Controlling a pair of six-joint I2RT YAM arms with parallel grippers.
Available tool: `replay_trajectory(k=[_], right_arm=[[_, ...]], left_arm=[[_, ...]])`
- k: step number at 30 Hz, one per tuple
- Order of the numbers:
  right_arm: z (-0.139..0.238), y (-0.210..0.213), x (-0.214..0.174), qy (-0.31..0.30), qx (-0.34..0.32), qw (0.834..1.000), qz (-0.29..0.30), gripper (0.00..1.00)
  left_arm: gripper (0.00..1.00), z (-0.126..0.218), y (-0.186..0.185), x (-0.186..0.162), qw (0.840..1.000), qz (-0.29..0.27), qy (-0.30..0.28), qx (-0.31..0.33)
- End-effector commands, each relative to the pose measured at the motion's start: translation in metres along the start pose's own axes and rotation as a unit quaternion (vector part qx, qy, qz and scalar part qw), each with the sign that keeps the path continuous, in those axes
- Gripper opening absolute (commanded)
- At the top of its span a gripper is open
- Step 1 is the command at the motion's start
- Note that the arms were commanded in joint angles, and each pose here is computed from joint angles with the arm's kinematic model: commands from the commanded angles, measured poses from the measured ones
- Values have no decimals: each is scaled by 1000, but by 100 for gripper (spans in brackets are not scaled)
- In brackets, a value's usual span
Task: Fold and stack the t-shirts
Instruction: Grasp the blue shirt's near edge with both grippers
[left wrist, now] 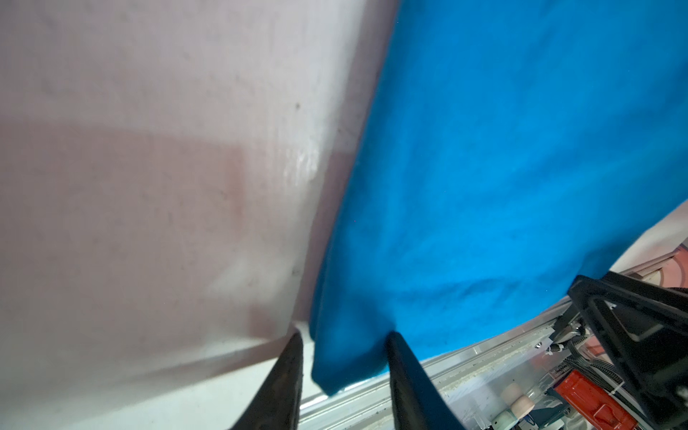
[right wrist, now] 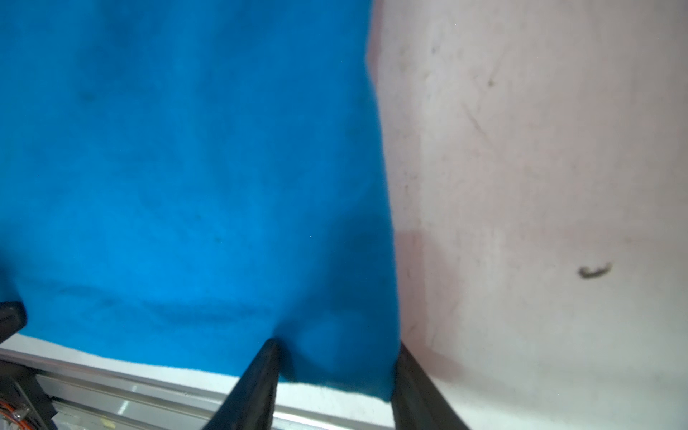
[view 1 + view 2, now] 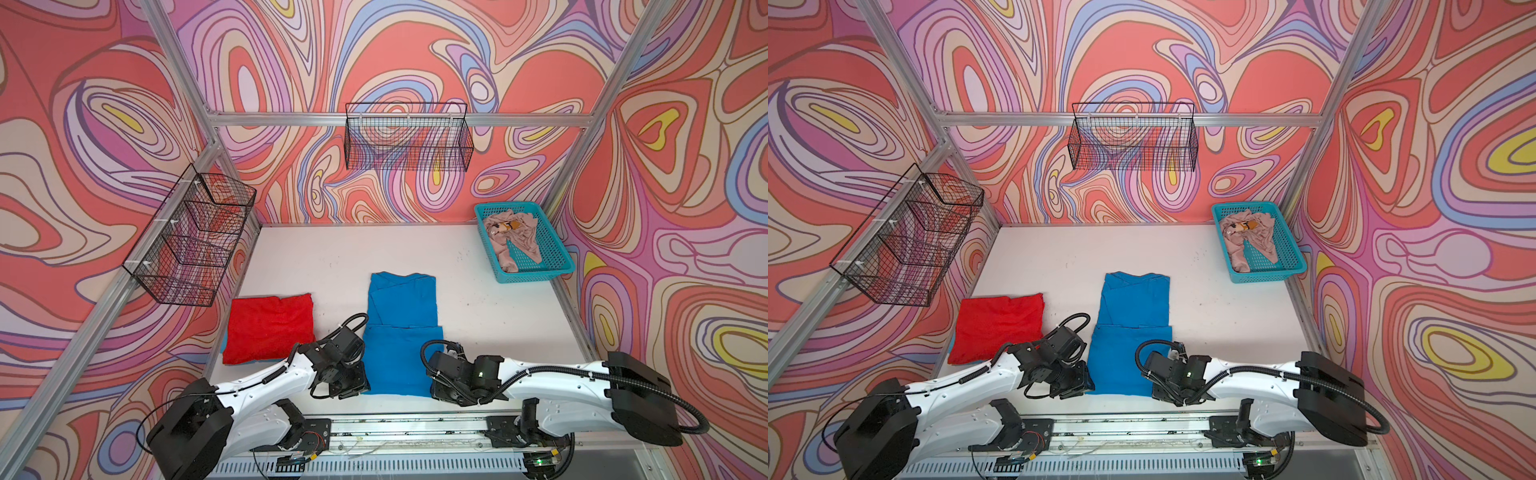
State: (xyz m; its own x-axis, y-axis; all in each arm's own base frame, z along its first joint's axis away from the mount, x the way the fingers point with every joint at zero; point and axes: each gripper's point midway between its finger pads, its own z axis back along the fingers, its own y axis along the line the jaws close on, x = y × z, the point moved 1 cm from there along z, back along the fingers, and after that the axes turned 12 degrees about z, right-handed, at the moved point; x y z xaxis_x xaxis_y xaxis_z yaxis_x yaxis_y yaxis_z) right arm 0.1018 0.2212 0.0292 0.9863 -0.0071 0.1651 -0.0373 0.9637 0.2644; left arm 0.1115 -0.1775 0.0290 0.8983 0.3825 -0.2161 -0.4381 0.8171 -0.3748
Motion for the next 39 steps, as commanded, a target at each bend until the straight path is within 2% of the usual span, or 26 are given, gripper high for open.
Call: replay_trajectory(k=[1, 8, 19, 26, 32, 36, 39], right_arm=[[-15, -33, -21, 36, -62, 997, 1, 49], [-9, -42, -24, 37, -81, 996, 3, 51], [1, -53, -24, 37, -115, 993, 15, 52], [-13, -40, -28, 47, -85, 995, 16, 52], [-21, -38, -33, 52, -82, 995, 17, 42], [-20, -42, -35, 47, -70, 996, 6, 26], [-16, -44, -33, 39, -72, 997, 5, 19]], left_arm=[[34, -3, 7, 1, 1000, 6, -1, 16], [30, -4, 8, 2, 1000, 4, -4, 15], [16, -2, 4, 2, 1000, -1, -3, 10], [4, -3, 3, 2, 1000, -1, -1, 10], [0, -3, 4, 1, 1000, 2, -1, 9], [0, -2, 3, 1, 1000, 3, -1, 6], [0, -1, 0, 1, 1000, 3, 0, 3]])
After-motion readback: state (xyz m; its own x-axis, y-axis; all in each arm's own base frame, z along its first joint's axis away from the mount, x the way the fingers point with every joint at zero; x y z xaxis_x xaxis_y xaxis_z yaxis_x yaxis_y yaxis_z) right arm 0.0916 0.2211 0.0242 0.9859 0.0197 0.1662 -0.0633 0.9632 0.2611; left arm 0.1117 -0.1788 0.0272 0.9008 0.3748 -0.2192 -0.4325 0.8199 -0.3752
